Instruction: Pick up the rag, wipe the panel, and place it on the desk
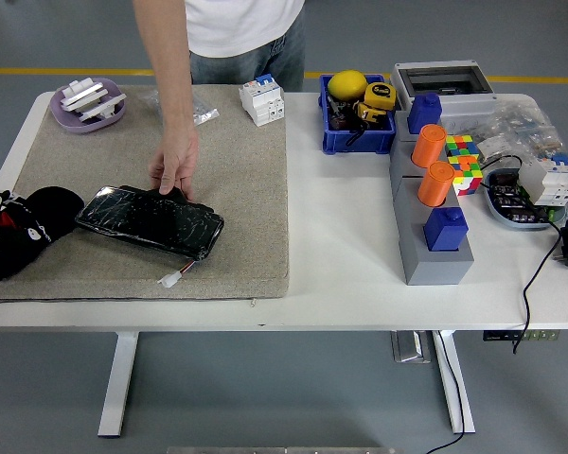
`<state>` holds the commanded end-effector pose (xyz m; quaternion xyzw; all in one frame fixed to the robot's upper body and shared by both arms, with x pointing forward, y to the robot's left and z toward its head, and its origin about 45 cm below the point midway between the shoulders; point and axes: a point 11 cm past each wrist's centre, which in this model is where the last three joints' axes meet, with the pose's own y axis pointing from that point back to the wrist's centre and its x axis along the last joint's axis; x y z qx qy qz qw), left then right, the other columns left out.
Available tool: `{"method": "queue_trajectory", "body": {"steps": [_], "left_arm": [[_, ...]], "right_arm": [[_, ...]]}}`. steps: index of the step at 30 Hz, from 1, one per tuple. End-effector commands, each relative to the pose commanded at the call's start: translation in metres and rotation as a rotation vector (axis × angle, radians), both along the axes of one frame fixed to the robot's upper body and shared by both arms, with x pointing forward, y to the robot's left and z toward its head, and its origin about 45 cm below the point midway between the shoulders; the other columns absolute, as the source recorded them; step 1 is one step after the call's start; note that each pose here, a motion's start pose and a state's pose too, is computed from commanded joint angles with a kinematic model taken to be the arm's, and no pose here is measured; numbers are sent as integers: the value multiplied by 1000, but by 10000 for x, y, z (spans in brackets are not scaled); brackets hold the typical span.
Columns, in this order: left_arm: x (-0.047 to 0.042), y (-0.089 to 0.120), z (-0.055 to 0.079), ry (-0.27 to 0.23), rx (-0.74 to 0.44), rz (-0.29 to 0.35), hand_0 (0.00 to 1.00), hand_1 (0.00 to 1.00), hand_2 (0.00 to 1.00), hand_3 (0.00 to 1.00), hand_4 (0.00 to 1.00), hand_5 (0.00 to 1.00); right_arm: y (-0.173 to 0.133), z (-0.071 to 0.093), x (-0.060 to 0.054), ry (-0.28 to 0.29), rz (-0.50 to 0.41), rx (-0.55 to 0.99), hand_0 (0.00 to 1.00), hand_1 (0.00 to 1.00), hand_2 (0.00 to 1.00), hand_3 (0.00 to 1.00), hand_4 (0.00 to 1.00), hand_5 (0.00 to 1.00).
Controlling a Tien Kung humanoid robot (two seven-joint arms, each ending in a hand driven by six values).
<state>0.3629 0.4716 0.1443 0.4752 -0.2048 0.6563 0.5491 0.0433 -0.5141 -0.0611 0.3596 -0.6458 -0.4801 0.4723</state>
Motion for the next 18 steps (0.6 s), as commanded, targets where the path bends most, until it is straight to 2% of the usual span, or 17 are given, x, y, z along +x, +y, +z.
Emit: {"method": "queue_trajectory", "body": {"steps": [1,2,7,8,13,14,18], "left_arm": [[-1,-1,-1,-2,3,1,337,374,592,561,547,71],[-2,-2,-2,-3,4,2,280,296,555,546,474,37],[-9,5,-6,-10,20,7,280,296,555,546,474,37],[-10,6,-4,-13,26,7,230,260,525,511,302,2],[-6,6,34,-47,56,13,230,260,525,511,302,2],[-4,6,44,-54,60,14,191,208,475,440,198,2],[6,9,96,-80,68,15,191,208,475,440,198,2]], "right_arm": [[2,-1,0,0,0,1,778,662,707,663,998,516],[3,-2,0,-1,-1,1,778,662,707,663,998,516],[8,-4,20,-9,-7,1,778,662,707,663,998,516],[9,-4,23,-10,-7,0,777,662,708,663,998,516],[11,-5,27,-12,-9,0,777,662,708,663,998,516],[11,-5,27,-12,-10,1,778,661,708,664,998,515],[12,-5,31,-13,-10,1,778,661,708,664,998,515]]}}
